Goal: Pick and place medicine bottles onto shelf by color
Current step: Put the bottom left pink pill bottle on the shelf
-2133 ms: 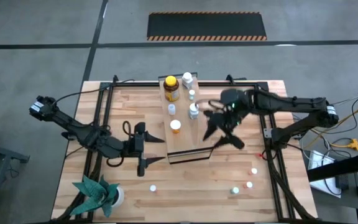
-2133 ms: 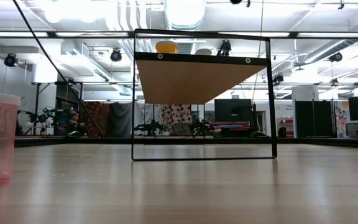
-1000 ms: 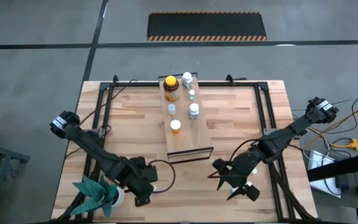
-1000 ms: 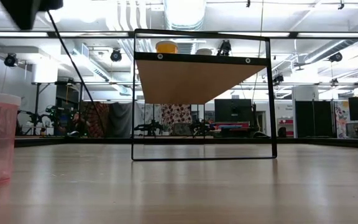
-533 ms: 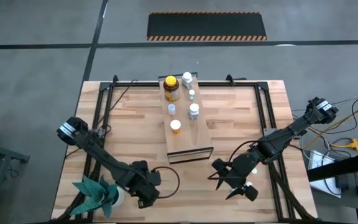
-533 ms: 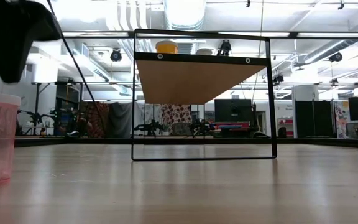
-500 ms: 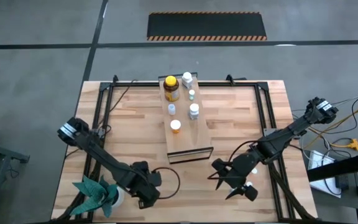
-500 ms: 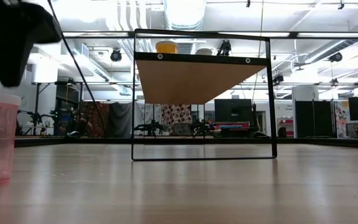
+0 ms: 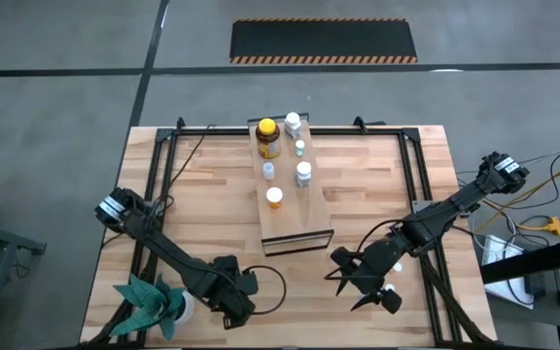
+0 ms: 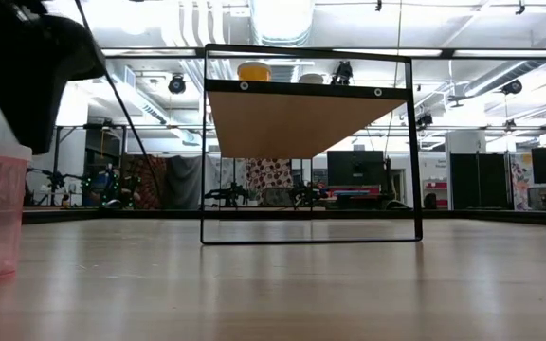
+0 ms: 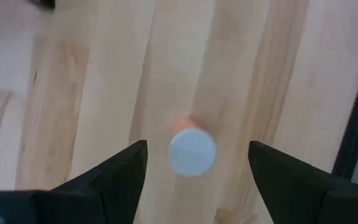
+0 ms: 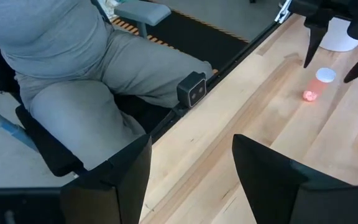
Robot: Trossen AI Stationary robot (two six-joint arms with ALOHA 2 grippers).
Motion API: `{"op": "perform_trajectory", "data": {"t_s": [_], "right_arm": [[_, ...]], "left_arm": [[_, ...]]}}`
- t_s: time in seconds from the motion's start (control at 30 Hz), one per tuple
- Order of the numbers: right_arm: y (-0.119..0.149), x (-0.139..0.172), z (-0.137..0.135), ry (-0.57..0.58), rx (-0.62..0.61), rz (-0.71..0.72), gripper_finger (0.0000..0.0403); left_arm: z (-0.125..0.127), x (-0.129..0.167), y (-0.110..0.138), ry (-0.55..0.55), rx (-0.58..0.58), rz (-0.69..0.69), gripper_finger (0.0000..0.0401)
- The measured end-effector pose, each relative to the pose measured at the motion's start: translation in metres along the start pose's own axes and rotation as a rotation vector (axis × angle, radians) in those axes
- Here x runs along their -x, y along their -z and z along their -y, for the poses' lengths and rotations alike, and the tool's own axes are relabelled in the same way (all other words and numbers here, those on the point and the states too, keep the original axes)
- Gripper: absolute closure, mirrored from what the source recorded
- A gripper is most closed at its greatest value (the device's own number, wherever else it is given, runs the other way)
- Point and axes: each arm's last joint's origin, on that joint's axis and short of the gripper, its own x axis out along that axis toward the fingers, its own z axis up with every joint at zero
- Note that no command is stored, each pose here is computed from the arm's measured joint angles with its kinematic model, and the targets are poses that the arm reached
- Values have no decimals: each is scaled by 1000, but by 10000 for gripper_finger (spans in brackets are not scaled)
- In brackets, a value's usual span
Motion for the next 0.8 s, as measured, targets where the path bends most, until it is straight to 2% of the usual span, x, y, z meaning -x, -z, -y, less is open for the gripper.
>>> {"op": "perform_trajectory", "data": {"t_s": [0.43, 0.63, 0.8], "right_arm": [[0, 0, 0, 0, 1, -1, 188], [0, 0, 0, 0, 1, -1, 188], [0, 0, 0, 0, 1, -1, 188]], "left_arm": [[-4, -8, 5, -30, -14, 0, 138], [-4, -18, 6, 12, -41, 25, 139], [-5, -18, 6, 9, -41, 21, 164]]}}
